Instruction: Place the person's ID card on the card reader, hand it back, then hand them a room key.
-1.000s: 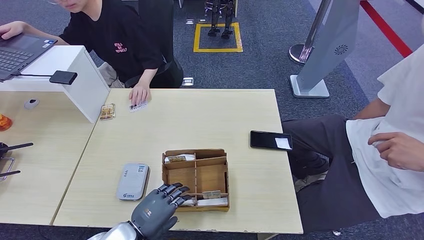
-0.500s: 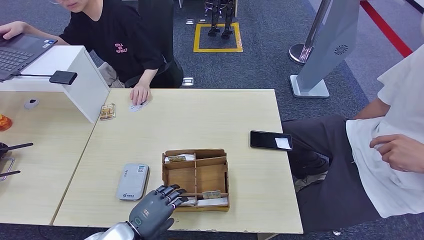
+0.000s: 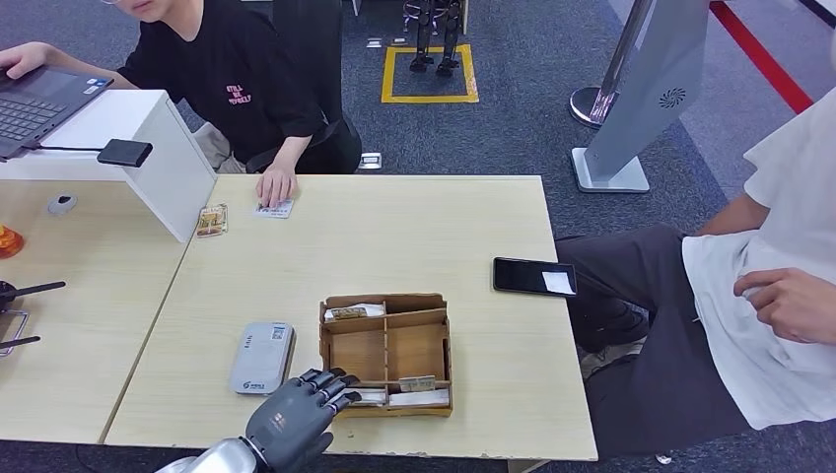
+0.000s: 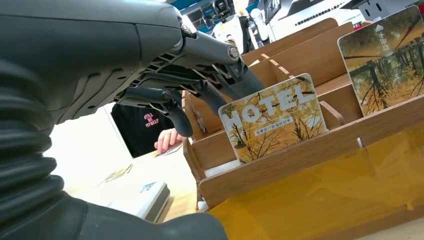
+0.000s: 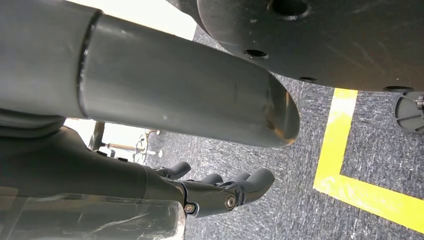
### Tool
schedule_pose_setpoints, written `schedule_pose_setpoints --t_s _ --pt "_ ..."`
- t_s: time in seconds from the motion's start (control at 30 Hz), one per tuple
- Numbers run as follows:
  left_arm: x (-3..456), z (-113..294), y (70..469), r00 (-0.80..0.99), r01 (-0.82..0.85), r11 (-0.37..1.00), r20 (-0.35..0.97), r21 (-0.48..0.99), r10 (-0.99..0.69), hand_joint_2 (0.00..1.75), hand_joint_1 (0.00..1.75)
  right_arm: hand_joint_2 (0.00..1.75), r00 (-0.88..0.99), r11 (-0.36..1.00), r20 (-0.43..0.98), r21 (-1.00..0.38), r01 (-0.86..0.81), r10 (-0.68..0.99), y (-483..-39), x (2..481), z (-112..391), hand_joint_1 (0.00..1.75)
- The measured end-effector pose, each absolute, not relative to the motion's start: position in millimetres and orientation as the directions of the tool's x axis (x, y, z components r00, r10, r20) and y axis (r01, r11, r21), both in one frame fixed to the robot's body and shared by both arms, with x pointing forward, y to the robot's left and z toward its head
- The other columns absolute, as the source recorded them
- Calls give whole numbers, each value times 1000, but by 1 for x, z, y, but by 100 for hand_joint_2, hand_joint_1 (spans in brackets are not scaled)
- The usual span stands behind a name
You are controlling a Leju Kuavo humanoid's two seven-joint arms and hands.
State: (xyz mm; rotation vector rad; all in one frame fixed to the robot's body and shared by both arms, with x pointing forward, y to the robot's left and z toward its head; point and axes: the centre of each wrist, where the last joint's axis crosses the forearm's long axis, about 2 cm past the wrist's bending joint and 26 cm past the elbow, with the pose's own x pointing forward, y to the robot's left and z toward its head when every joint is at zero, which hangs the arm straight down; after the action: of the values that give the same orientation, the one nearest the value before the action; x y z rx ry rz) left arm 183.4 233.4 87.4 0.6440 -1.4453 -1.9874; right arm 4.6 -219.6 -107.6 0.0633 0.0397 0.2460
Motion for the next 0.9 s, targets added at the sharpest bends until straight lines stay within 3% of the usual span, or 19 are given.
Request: schedule_pose_setpoints --t_s 0.07,0.2,0.23,0.9 --pt "183 87 234 -708 183 -236 -39 955 -706 175 58 0 969 968 -31 68 -242 245 -220 5 -108 0" --pt "184 87 236 -708 186 -240 -40 953 -705 175 168 0 969 968 -32 69 -242 245 -219 4 -108 0" --pt "184 87 237 -708 185 -241 -41 953 -705 175 175 0 969 968 -32 69 -242 245 -219 4 -108 0" --pt "184 90 244 -711 193 -244 -37 950 -702 175 175 0 969 968 -32 70 -242 245 -219 4 -108 0"
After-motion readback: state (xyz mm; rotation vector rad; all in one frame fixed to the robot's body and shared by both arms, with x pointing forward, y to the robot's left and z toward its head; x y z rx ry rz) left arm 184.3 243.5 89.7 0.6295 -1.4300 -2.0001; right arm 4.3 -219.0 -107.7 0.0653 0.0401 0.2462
